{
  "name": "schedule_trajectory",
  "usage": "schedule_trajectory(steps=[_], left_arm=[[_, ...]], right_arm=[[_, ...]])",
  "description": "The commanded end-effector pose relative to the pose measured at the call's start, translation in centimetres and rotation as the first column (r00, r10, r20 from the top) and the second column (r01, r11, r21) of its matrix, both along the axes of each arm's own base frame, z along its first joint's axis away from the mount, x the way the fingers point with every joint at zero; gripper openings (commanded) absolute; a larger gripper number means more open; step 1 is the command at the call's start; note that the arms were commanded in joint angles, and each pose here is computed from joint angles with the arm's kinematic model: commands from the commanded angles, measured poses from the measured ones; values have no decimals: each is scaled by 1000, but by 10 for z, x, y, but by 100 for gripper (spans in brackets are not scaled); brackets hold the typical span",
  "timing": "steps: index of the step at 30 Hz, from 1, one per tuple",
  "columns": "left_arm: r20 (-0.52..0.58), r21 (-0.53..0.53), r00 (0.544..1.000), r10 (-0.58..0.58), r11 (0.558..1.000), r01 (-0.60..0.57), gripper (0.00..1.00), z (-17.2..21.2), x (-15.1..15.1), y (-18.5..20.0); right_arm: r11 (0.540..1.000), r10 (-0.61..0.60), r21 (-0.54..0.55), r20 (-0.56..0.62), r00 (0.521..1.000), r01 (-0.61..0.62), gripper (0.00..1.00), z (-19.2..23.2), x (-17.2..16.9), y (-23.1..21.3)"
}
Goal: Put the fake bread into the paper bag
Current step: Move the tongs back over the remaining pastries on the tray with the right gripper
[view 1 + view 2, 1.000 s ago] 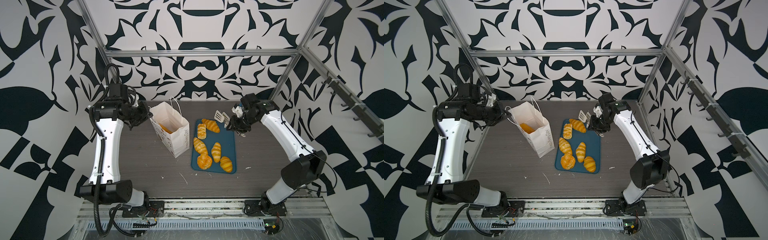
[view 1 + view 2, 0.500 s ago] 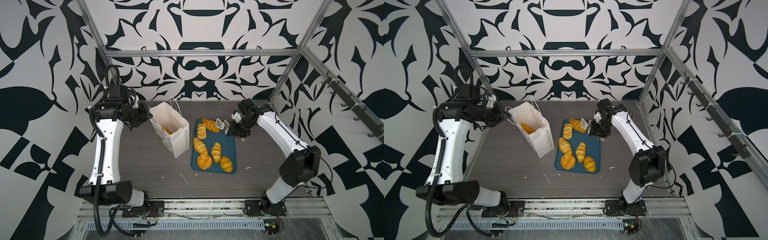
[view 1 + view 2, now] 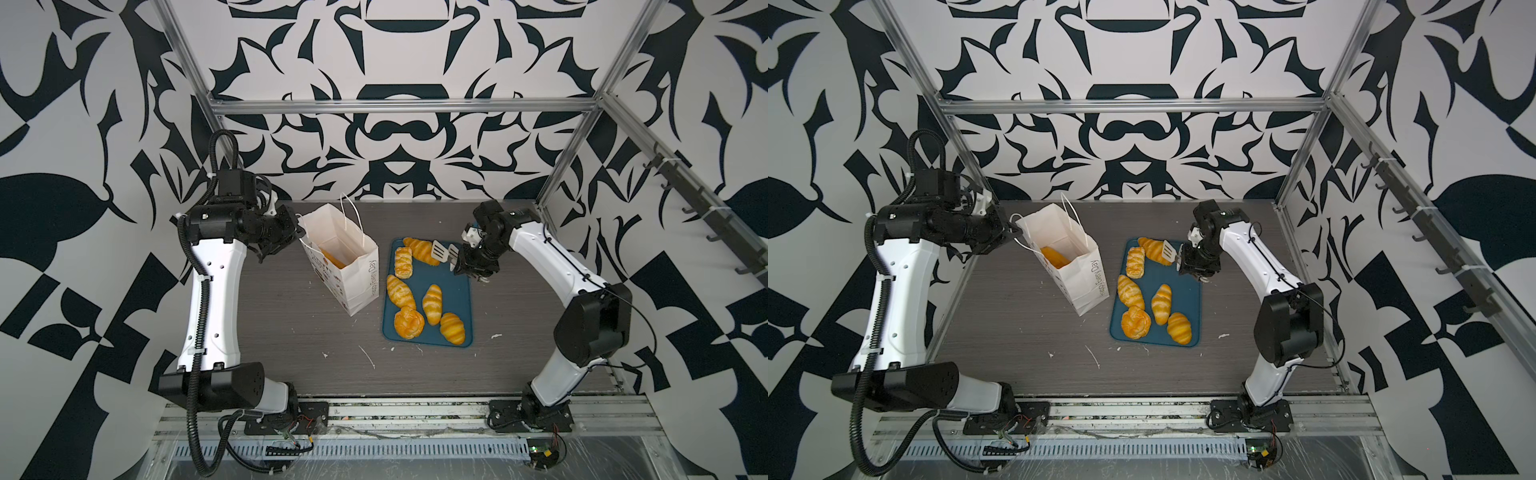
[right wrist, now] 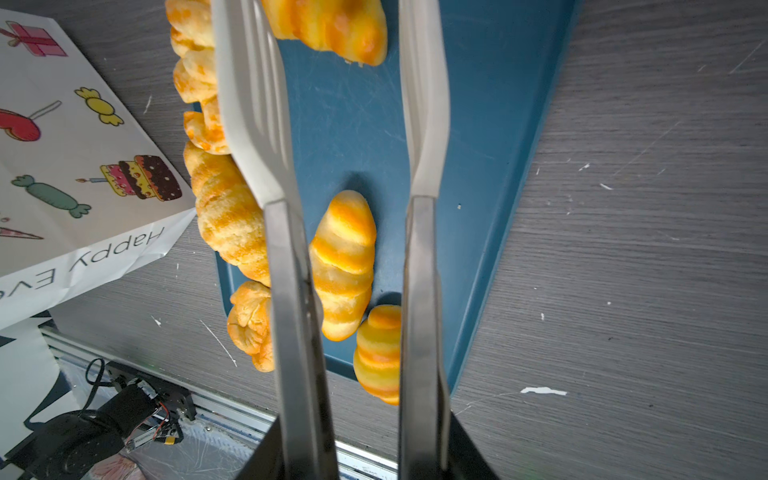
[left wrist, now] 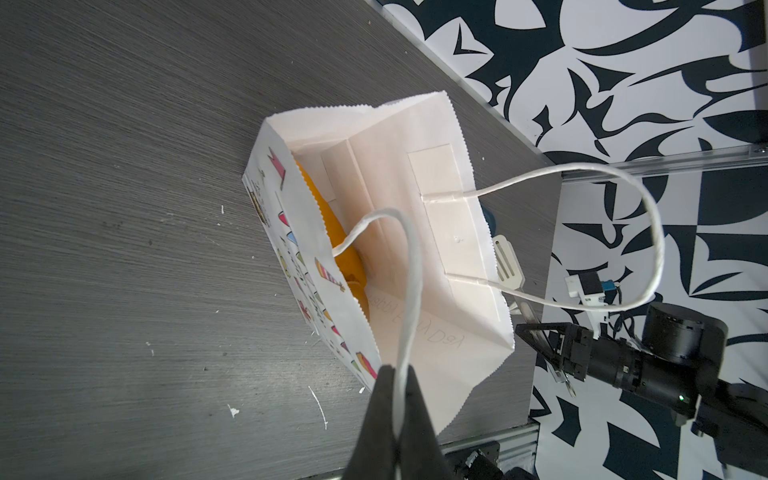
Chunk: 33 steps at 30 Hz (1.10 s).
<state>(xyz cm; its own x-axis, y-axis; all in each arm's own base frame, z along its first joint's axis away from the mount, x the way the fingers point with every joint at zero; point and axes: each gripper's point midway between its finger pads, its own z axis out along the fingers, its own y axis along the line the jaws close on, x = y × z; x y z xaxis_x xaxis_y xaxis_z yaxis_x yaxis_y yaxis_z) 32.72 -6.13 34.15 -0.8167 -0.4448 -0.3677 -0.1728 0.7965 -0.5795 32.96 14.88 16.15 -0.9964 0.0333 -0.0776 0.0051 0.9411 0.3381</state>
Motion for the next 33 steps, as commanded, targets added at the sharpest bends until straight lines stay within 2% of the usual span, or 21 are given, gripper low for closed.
schedule_trajectory(steps=[1,6,14,24,33], left_arm=[[-22,-16,1000,0,1000,-1,0,1,-10,-1],[-22,-19,1000,1,1000,-1,0,1,-7,-1],[-18,-26,1000,0,1000,0,0,3,-2,-2],[-25,-25,1000,6,1000,-7,0,1,-2,0],[-34,-39,999,9,999,-10,0,-1,-1,0]], right_arm=[[999,22,-36,43,999,-20,44,8,9,-6],[993,53,-111,51,997,-47,44,7,15,-16],[987,103,-127,61,993,-94,45,6,22,-6],[963,186,-210,65,980,-168,45,-4,23,6],[946,203,-273,79,976,-175,46,-8,31,1]])
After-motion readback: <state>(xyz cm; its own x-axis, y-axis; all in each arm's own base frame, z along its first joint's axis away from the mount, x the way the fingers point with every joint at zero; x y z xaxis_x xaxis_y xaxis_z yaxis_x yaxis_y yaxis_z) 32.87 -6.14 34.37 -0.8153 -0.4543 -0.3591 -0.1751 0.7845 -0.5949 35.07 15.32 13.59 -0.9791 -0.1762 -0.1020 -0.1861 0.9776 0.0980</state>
